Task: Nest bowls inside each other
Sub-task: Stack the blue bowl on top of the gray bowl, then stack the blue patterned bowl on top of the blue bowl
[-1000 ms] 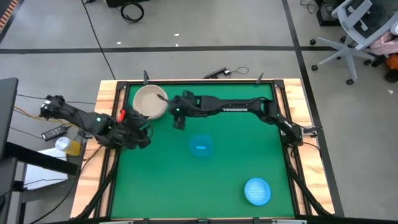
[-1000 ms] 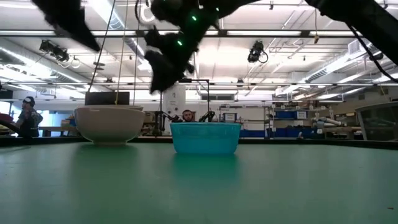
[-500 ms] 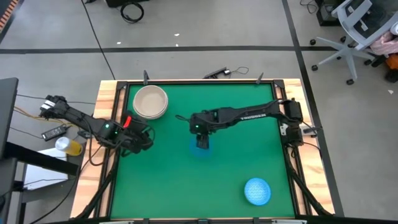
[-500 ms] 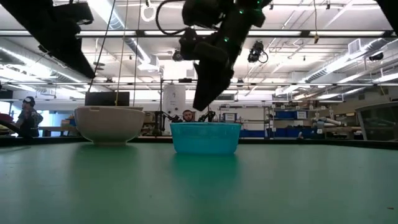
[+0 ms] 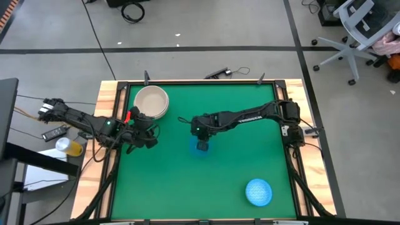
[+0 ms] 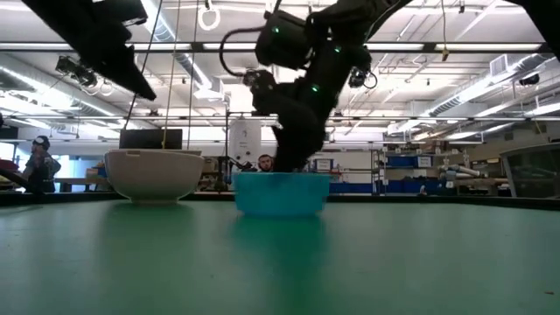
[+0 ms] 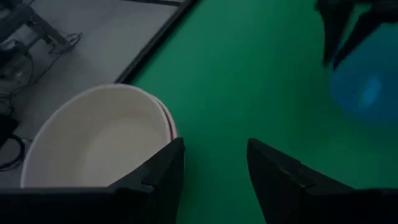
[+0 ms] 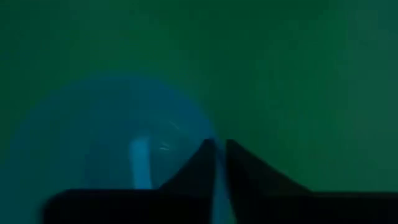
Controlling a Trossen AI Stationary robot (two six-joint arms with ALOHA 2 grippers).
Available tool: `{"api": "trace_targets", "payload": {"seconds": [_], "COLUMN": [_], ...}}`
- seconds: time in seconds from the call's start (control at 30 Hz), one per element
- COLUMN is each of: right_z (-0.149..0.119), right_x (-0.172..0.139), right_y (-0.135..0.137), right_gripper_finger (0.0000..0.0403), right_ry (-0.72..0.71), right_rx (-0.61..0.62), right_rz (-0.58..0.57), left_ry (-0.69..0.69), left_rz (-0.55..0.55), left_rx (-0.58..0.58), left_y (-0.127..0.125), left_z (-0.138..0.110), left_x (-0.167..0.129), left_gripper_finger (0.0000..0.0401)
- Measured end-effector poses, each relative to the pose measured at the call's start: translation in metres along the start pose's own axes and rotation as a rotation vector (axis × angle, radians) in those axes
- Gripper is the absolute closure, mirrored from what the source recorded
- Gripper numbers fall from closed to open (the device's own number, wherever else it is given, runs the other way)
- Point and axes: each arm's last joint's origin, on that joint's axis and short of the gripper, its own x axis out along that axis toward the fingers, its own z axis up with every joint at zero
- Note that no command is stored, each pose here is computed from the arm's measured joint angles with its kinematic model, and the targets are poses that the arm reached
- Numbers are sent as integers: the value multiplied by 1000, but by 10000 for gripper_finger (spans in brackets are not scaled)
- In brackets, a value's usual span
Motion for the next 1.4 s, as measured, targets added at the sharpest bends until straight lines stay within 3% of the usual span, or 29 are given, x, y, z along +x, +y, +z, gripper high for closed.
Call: {"api": "trace_targets", "payload": {"seconds": [0.1, 0.3, 0.43, 0.53, 0.67, 1.0, 1.2, 1.4], "right_z": [19, 67, 96, 109, 128, 156, 146, 150], "right_x": [-7, -30, -50, -48, -27, 31, 58, 42], "right_y": [-5, -30, -55, -77, -91, -109, -113, -112], "right_gripper_finger": [385, 394, 395, 395, 396, 382, 324, 242], "right_ry": [-101, -445, -763, -908, -917, -791, -621, -617], "right_rx": [17, 80, 176, 282, 358, 438, 464, 454], "right_rz": [39, 11, -26, 58, 80, -34, -60, -50], "left_ry": [-15, -59, -95, -127, -149, -130, -91, -63], "left_rz": [10, -3, -15, 12, 72, 85, 99, 113], "left_rx": [-6, 11, 5, 1, -3, -22, -50, -72], "left_y": [5, 12, 18, 21, 23, 25, 26, 28], "left_z": [11, 36, 51, 58, 60, 57, 52, 48], "left_x": [-3, -19, -30, -35, -35, -34, -33, -33], "left_gripper_finger": [225, 225, 225, 225, 225, 225, 225, 225]}}
